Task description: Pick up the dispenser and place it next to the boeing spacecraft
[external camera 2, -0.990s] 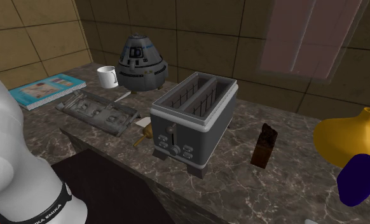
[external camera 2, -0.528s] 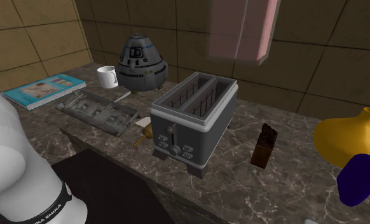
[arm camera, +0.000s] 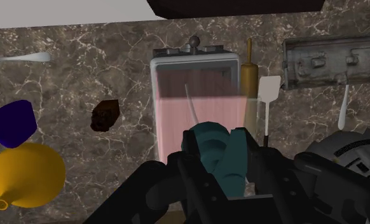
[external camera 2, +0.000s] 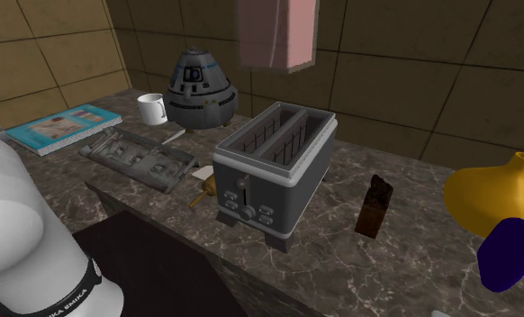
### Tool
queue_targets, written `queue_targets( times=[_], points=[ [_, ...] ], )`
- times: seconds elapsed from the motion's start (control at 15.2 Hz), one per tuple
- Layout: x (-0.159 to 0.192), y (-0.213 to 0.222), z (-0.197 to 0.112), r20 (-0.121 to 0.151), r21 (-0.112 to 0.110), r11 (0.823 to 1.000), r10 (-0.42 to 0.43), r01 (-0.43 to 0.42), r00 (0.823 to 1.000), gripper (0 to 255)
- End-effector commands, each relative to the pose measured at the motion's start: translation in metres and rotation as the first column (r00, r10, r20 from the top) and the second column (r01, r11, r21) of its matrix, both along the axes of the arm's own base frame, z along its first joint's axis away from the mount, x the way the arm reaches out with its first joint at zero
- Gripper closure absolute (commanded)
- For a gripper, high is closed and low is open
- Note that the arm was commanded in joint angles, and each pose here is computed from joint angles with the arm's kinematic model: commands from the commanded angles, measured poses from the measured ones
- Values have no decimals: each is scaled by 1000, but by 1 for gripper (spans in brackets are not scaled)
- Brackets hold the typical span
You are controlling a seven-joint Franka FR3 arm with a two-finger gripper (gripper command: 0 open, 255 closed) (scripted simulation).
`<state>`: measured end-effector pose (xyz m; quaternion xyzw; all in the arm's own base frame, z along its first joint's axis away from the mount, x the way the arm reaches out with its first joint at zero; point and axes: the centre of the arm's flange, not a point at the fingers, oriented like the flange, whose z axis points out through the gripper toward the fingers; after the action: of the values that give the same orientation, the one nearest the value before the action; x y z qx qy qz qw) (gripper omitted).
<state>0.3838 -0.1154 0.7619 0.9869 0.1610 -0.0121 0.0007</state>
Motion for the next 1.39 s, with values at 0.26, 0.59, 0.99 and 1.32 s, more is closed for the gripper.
queue_targets(
  times=[0.26, 0.59, 0.99, 1.32],
  points=[
    [-8, 79, 0, 0, -1, 1000, -2, 2, 1000, 255],
    [-15, 145, 0, 0, -1, 1000, -2, 2, 1000, 255],
    [-23, 224, 0, 0, -1, 1000, -2, 2, 1000, 255],
    [-29, 290, 1, 0, -1, 1000, -2, 2, 1000, 255]
  ],
)
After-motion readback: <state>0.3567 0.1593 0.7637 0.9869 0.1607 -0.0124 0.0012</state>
